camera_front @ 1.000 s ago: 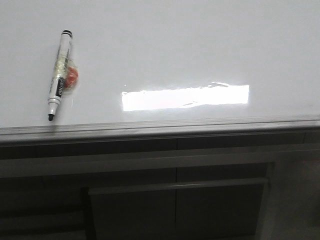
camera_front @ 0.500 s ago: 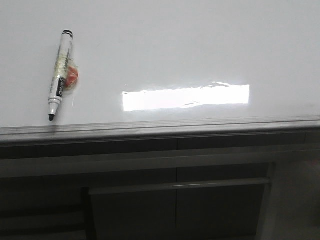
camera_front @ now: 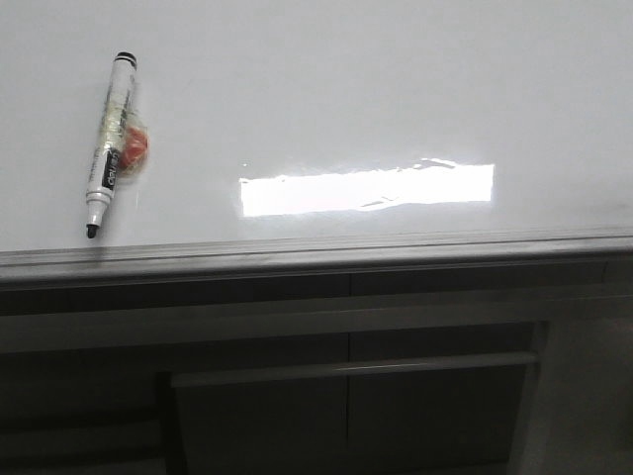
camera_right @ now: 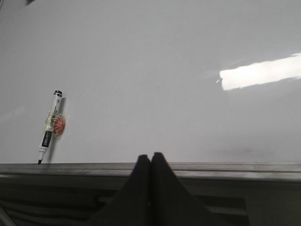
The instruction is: Write number 0 on whiteboard
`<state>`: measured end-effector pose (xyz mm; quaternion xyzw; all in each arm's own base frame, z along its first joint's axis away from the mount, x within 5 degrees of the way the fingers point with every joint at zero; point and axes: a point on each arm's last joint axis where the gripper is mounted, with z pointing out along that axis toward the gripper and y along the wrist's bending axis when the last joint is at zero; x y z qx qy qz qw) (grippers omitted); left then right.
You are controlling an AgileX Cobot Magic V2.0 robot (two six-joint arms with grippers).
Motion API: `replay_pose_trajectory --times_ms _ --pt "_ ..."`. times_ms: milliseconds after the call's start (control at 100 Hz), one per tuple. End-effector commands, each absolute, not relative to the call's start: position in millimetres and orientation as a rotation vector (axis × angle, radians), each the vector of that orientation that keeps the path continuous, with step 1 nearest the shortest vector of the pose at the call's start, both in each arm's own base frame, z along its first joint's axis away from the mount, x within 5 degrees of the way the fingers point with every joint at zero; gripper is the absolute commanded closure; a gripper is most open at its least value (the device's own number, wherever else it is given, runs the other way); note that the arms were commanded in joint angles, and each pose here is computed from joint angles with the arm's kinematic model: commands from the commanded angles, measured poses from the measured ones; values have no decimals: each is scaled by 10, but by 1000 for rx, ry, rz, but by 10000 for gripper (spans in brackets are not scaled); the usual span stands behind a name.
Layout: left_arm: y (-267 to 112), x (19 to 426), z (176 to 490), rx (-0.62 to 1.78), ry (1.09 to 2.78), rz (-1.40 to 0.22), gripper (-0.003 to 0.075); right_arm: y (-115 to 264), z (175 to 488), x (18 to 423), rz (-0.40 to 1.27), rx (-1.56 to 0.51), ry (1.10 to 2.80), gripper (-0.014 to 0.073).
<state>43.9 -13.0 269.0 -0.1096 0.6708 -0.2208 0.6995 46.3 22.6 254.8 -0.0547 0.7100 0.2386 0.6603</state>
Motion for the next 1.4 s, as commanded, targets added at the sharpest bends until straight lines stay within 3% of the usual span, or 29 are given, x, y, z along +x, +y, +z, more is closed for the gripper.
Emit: replay_pose_trajectory --times_ms 0,110,220,290,440,510,720,940,1390 --pt "-168 465 3008 -56 1566 -351 575 225 2828 505 497 -137 1555 662" --pt "-264 607 3196 136 1773 -323 435 253 2985 598 456 -164 1572 662" --pt "-323 851 3259 270 1920 -329 396 277 3099 685 405 -197 1583 632" --pt "-376 955 3279 346 1942 -348 396 290 3147 737 365 -224 1585 543" --pt "-525 1188 3296 624 2033 -286 410 321 3221 847 303 -269 1599 227" --pt "-596 1302 3327 658 2056 -264 419 337 3226 898 289 -279 1651 149" --pt "-881 1530 3435 470 1988 -495 412 382 3233 1019 276 -290 1732 151" --pt "-1115 1752 3198 360 2143 -659 361 393 3256 1042 280 -289 1711 151" --pt "-1315 2154 2912 264 2312 -663 365 393 3257 1042 280 -289 1710 151"
